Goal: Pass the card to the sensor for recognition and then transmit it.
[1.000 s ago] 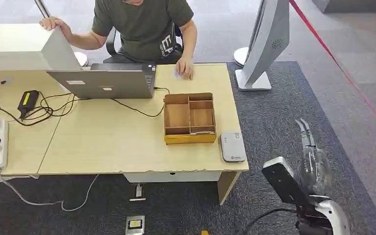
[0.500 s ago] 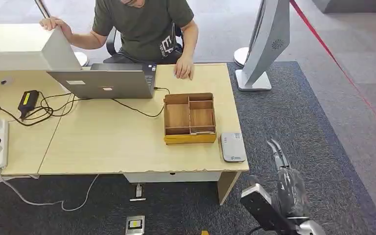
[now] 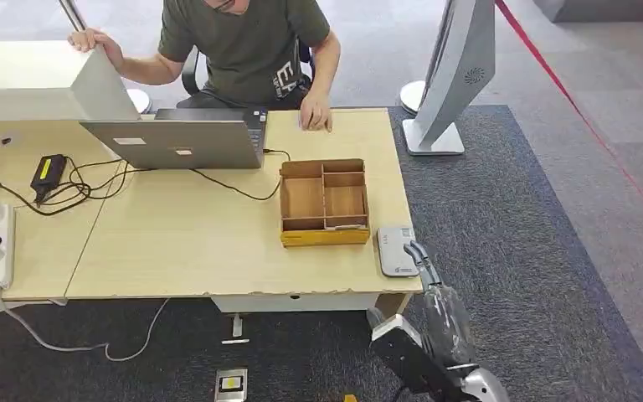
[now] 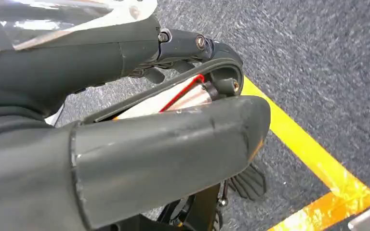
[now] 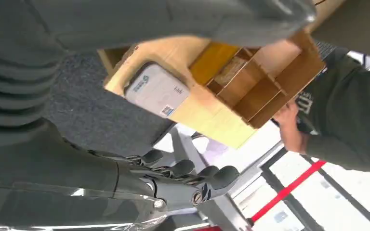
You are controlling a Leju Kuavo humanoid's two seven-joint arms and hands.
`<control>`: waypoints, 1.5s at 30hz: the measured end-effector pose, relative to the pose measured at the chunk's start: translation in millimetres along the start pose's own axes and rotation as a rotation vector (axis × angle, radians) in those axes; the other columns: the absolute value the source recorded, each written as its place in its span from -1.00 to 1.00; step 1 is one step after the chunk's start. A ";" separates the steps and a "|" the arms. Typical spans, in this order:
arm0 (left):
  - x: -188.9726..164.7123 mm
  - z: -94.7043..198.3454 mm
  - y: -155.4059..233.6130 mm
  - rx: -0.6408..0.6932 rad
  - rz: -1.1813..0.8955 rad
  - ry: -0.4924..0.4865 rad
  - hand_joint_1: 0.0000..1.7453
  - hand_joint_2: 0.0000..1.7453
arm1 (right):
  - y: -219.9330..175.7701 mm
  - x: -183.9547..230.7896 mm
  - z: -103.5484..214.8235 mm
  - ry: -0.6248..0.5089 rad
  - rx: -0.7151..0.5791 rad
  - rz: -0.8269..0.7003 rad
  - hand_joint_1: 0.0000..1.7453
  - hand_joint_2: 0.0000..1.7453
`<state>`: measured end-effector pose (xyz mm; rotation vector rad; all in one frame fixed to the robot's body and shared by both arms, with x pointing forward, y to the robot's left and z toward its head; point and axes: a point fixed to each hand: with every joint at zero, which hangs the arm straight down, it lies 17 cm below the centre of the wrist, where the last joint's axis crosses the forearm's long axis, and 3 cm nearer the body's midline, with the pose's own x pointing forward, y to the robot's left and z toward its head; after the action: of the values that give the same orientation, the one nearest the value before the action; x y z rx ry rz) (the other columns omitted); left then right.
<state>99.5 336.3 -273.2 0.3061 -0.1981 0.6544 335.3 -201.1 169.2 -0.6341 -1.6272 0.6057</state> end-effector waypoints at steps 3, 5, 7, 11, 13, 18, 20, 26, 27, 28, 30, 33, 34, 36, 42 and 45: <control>-0.1 0.0 -0.1 0.000 0.000 0.001 -1.00 -1.00 | 1.1 0.3 0.1 -0.002 0.002 0.004 -1.00 1.00; 0.1 0.2 -1.3 -0.007 -0.001 0.000 -1.00 -1.00 | 6.9 9.8 -5.0 -0.040 -0.005 0.068 -1.00 1.00; -0.2 0.3 -1.7 -0.009 0.000 0.002 -1.00 -1.00 | 25.1 29.1 -17.8 -0.158 -0.051 0.422 -1.00 1.00; -1.4 0.3 -1.5 -0.006 0.010 0.009 -1.00 -1.00 | 34.9 34.5 -27.6 -0.176 -0.062 0.519 -1.00 1.00; -2.3 0.6 -1.8 -0.004 0.016 0.012 -1.00 -1.00 | 39.5 36.7 -33.8 -0.177 -0.065 0.534 -1.00 1.00; -3.8 0.7 -1.8 -0.002 0.021 0.018 -1.00 -1.00 | 48.3 42.3 -44.7 -0.162 -0.071 0.529 -1.00 1.00; -4.6 0.8 -1.9 -0.002 0.025 0.023 -1.00 -1.00 | 50.6 41.7 -48.4 -0.152 -0.072 0.537 -1.00 1.00; -6.4 1.0 -2.3 -0.002 0.026 0.030 -1.00 -1.00 | 56.9 41.3 -54.9 -0.139 -0.071 0.570 -1.00 1.00; -6.8 1.0 -2.1 -0.001 0.025 0.033 -1.00 -1.00 | 58.3 41.5 -56.6 -0.136 -0.069 0.583 -1.00 1.00; -7.2 1.1 -2.2 -0.001 0.025 0.035 -1.00 -1.00 | 59.6 41.4 -58.5 -0.132 -0.065 0.594 -1.00 1.00; -7.0 1.1 -2.5 -0.002 0.026 0.033 -1.00 -1.00 | 60.6 39.7 -65.0 -0.115 -0.056 0.621 -1.00 1.00; -6.6 1.4 -3.4 -0.005 0.030 0.030 -1.00 -1.00 | 58.9 39.6 -78.0 -0.093 -0.061 0.633 -1.00 1.00; -6.8 1.5 -3.7 -0.006 0.032 0.030 -1.00 -1.00 | 58.6 38.8 -82.0 -0.088 -0.064 0.636 -1.00 1.00; -7.0 1.6 -4.2 -0.007 0.033 0.031 -1.00 -1.00 | 58.9 33.6 -89.1 -0.069 -0.066 0.639 -1.00 1.00; -7.9 1.6 -4.1 -0.007 0.034 0.036 -1.00 -1.00 | 60.7 20.0 -103.9 -0.022 -0.065 0.656 -1.00 1.00; -7.3 1.6 -3.9 -0.005 0.059 0.037 -1.00 -1.00 | 61.1 16.7 -111.5 -0.013 -0.061 0.710 -1.00 1.00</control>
<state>96.2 328.7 -274.6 0.2843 -0.1742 0.7170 447.8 -141.6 153.7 -1.2722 -1.4147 1.0708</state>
